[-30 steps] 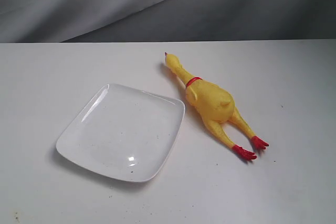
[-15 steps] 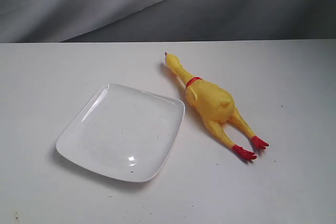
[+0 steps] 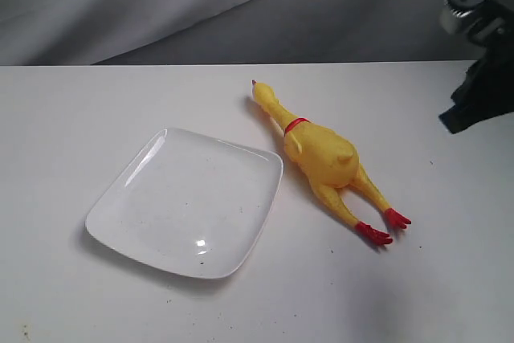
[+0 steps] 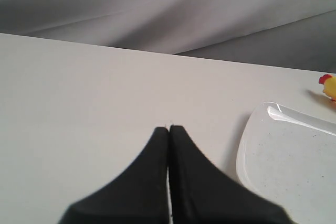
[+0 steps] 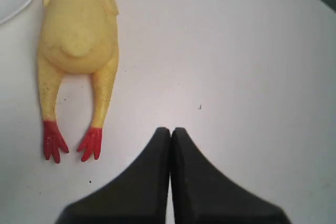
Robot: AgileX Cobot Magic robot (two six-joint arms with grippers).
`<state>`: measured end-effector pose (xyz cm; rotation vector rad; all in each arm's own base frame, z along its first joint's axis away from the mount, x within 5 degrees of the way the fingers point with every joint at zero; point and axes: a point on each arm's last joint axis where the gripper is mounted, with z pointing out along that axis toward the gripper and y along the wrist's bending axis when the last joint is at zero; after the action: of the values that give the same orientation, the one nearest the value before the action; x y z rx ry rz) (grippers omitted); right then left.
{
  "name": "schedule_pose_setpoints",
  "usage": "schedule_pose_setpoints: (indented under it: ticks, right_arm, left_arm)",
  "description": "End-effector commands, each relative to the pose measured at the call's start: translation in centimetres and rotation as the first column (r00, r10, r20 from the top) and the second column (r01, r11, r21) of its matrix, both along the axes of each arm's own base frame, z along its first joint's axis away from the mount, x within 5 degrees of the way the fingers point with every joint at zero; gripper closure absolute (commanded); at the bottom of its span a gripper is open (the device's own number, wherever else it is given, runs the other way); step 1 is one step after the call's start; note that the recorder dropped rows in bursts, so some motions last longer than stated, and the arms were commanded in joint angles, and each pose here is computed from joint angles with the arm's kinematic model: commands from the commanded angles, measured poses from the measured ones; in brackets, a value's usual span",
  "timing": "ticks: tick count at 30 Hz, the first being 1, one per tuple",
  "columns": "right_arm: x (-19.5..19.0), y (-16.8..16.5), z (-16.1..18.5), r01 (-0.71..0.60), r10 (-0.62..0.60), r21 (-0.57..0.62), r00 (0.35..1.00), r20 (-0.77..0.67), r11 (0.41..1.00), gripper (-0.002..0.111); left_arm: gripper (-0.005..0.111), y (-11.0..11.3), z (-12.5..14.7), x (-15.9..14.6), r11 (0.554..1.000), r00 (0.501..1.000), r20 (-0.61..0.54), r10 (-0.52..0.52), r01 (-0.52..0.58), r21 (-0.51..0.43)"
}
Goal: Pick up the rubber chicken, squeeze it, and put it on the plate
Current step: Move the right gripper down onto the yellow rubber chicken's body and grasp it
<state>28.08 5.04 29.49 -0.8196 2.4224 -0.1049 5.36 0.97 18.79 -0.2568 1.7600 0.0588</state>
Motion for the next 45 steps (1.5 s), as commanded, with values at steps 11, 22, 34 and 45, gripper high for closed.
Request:
schedule_pose_setpoints:
  ticks: [11, 22, 34, 45]
  right_arm:
    - [6.5, 3.0, -14.9, -0.084, 0.078, -0.014, 0.966, -0.248, 0.996, 0.046]
    - [6.9, 5.3, -15.0, -0.158, 0.156, -0.001, 0.975, -0.156, 0.987, 0.052]
    - [6.9, 5.5, -15.0, -0.141, 0.145, 0.039, 0.977, -0.158, 0.989, 0.058]
    - [7.0, 5.6, -17.3, -0.161, 0.162, 0.022, 0.964, -0.213, 0.987, 0.060]
  left_arm:
    - [0.106, 0.0, -0.1, 0.0, 1.000, 1.000, 0.005, 0.003, -0.003, -0.011]
    - [0.106, 0.0, -0.1, 0.0, 1.000, 1.000, 0.005, 0.003, -0.003, -0.011]
    - [0.106, 0.0, -0.1, 0.0, 1.000, 1.000, 0.005, 0.003, -0.003, -0.011]
    - [0.106, 0.0, -0.1, 0.0, 1.000, 1.000, 0.005, 0.003, -0.003, -0.011]
